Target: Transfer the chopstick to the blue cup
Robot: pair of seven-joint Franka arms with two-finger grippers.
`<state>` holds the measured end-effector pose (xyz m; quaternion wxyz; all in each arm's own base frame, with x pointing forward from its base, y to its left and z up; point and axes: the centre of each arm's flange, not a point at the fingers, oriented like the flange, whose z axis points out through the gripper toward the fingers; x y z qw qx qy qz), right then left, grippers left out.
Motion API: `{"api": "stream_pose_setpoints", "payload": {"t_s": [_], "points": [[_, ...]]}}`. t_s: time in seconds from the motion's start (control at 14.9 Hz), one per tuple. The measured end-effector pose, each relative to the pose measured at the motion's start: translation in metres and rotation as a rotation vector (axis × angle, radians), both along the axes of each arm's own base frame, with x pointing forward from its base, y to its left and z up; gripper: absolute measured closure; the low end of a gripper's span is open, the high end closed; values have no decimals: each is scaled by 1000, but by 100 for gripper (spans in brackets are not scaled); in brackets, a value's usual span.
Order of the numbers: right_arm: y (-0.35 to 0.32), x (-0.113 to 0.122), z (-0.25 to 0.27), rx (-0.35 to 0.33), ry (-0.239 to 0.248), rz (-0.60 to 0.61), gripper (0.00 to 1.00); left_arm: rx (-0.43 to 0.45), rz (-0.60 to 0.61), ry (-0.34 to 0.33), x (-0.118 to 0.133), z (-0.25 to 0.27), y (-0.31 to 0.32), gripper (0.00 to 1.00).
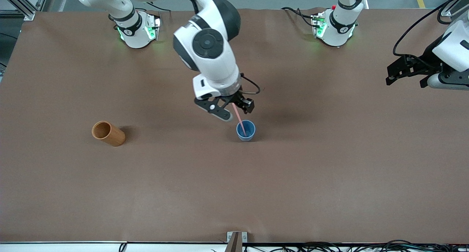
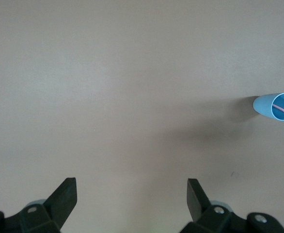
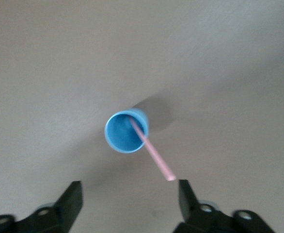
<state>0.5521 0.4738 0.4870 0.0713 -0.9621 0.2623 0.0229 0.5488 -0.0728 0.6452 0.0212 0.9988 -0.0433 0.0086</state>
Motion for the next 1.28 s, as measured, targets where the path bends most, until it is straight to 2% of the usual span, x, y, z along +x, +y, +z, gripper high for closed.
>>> {"api": "stream_pose_setpoints", "payload": {"t_s": [0.07, 0.2, 0.34, 0.47, 1.01, 1.28], "points": [[-26, 7, 20, -18, 2, 24, 0, 0, -2, 0, 0, 0, -1, 0], [-95, 22, 67, -40, 8, 62, 0, -1, -4, -5, 0, 2, -2, 0], [-169, 34, 103, -64, -20, 87, 0, -3, -4, -20, 1, 8, -2, 0], [-236, 34, 123, -102, -45, 128, 0, -4, -3, -30, 1, 13, -2, 0], [-438, -20, 162, -128, -78, 269, 0, -4, -3, -29, 4, 12, -2, 0], [-490, -32, 176, -132, -87, 280, 0, -4, -3, -30, 4, 12, -2, 0]]}}
